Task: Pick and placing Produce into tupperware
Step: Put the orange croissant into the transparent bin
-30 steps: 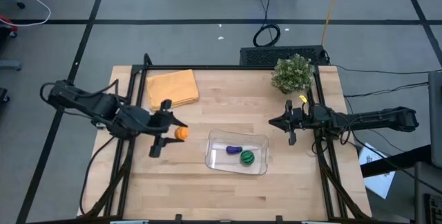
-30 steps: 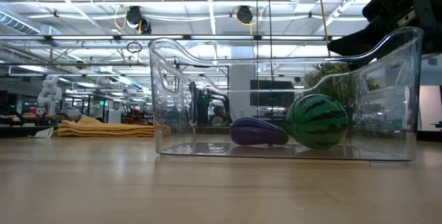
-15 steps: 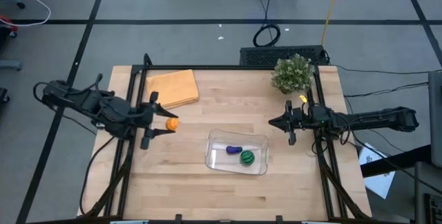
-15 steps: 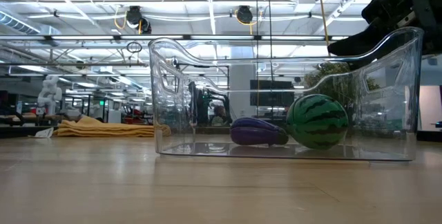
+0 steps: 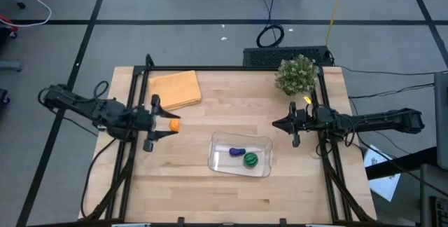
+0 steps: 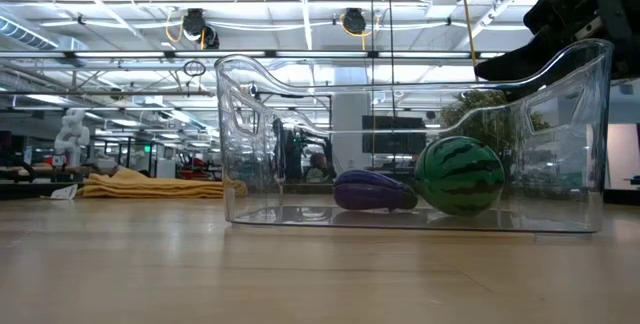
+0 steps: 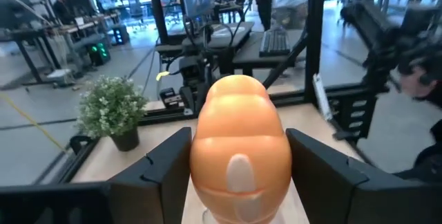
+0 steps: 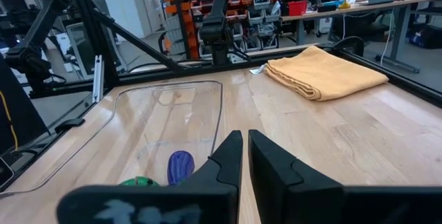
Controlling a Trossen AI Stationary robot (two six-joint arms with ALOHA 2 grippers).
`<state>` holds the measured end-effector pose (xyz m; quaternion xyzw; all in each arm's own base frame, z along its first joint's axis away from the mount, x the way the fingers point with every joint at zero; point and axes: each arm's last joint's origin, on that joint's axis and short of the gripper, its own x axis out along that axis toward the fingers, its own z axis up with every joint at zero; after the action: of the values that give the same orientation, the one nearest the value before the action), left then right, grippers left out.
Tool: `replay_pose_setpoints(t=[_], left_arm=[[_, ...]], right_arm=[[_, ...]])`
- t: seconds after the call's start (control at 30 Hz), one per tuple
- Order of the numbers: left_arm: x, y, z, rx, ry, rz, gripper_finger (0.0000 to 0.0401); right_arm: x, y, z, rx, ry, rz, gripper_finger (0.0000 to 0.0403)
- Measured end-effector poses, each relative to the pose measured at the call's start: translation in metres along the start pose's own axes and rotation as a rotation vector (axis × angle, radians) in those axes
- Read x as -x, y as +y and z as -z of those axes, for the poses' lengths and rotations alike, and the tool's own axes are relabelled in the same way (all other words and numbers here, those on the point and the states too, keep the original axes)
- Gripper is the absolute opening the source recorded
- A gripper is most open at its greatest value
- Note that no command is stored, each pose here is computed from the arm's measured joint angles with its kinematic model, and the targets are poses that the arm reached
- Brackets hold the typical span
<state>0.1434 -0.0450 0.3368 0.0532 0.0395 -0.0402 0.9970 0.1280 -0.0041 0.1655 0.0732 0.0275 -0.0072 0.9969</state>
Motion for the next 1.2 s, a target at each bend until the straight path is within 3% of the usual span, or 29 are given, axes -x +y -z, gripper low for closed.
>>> replay_pose_setpoints(t=[0.5, 0.67, 0.83, 0.97, 1.2], left_arm=[[-0.010, 0.001, 0.054, -0.079, -0.076, -0.024, 0.0211], [-0.003, 0.006, 0.056, -0.100, -0.111, 0.069, 0.0211], [-0.004, 0.012, 0.062, -0.089, -0.060, 0.103, 0.0211], [-0.006, 0.013, 0.069, -0.061, 0.011, 0.105, 0.0211], [-0.006, 0.013, 0.071, -0.042, 0.019, 0.112, 0.0211]], right_arm=[[0.000, 0.000, 0.001, 0.002, 0.015, 0.003, 0.0016], [0.000, 0.000, 0.002, 0.005, 0.016, 0.003, 0.0016], [0.000, 0.000, 0.002, 0.006, 0.016, 0.003, 0.0016], [0.000, 0.000, 0.002, 0.001, 0.022, 0.003, 0.0016], [0.000, -0.001, 0.004, 0.000, 0.039, 0.006, 0.0016]])
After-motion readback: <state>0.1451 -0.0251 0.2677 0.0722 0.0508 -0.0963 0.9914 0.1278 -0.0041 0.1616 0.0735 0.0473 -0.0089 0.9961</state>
